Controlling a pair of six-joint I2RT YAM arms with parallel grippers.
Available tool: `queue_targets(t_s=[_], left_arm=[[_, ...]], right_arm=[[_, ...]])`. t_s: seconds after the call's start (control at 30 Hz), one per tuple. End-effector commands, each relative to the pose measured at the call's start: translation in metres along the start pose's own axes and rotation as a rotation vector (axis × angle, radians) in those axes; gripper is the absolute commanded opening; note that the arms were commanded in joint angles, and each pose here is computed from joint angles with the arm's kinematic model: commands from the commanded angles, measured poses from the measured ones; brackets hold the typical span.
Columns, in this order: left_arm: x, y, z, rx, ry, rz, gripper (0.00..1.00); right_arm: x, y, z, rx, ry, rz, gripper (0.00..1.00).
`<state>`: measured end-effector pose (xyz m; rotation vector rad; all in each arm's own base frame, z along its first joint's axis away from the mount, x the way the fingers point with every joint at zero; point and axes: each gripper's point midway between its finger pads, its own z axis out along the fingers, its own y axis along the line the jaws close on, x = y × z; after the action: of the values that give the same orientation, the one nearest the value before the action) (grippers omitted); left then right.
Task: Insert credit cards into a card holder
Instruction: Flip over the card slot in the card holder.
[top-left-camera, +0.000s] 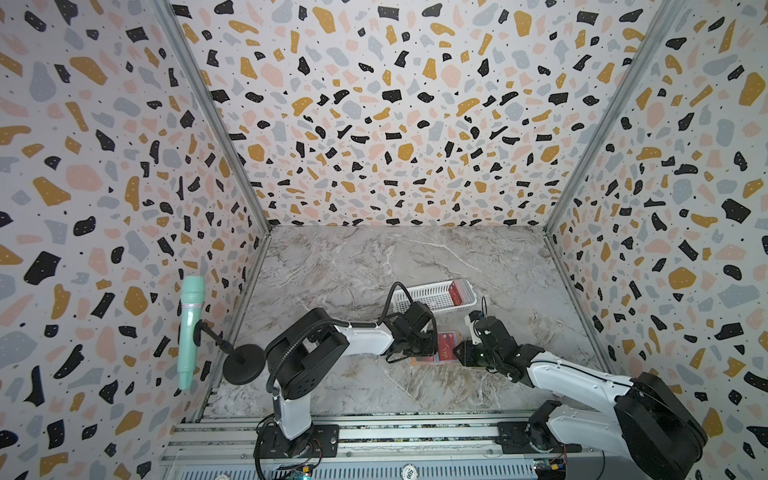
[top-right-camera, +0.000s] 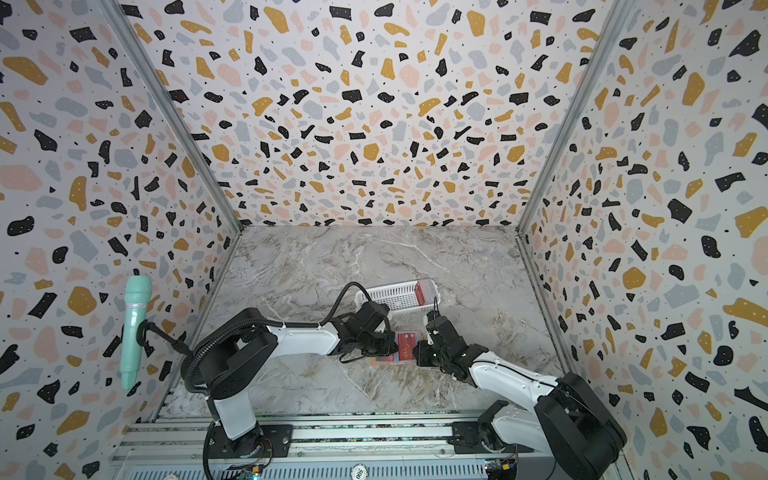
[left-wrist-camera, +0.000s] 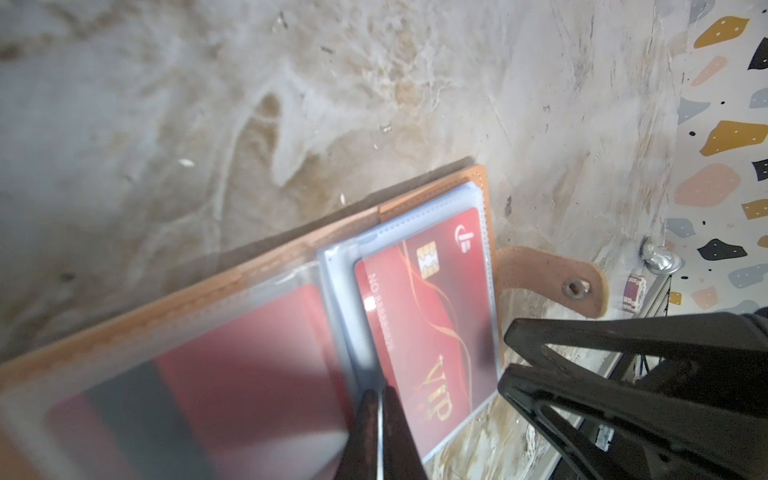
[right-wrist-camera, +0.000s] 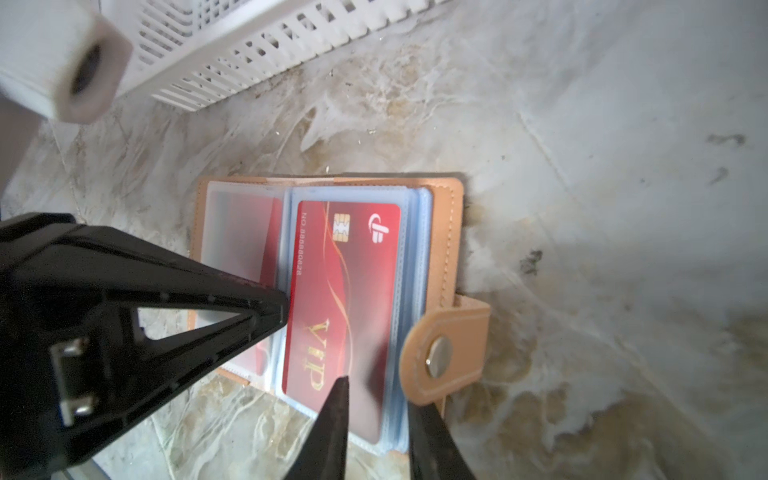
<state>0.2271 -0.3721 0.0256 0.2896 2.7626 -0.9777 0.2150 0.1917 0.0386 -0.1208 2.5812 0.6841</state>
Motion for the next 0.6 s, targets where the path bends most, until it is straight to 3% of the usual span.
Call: queue_targets(t_s=[0.0, 0.57], left_arm=[[0.0054, 0.0073, 0.0064, -0.029, 0.020, 0.004, 0.08], [0.0080, 0.0073, 0.0086, -0.028, 0.027, 0.007, 0.07]], right_arm=[[-0.0008, 0.0006, 0.0001, -0.007, -0.002, 0.005, 0.27], [0.0034, 0.0001, 0.0064, -0.014, 0.017, 0.009, 0.26]])
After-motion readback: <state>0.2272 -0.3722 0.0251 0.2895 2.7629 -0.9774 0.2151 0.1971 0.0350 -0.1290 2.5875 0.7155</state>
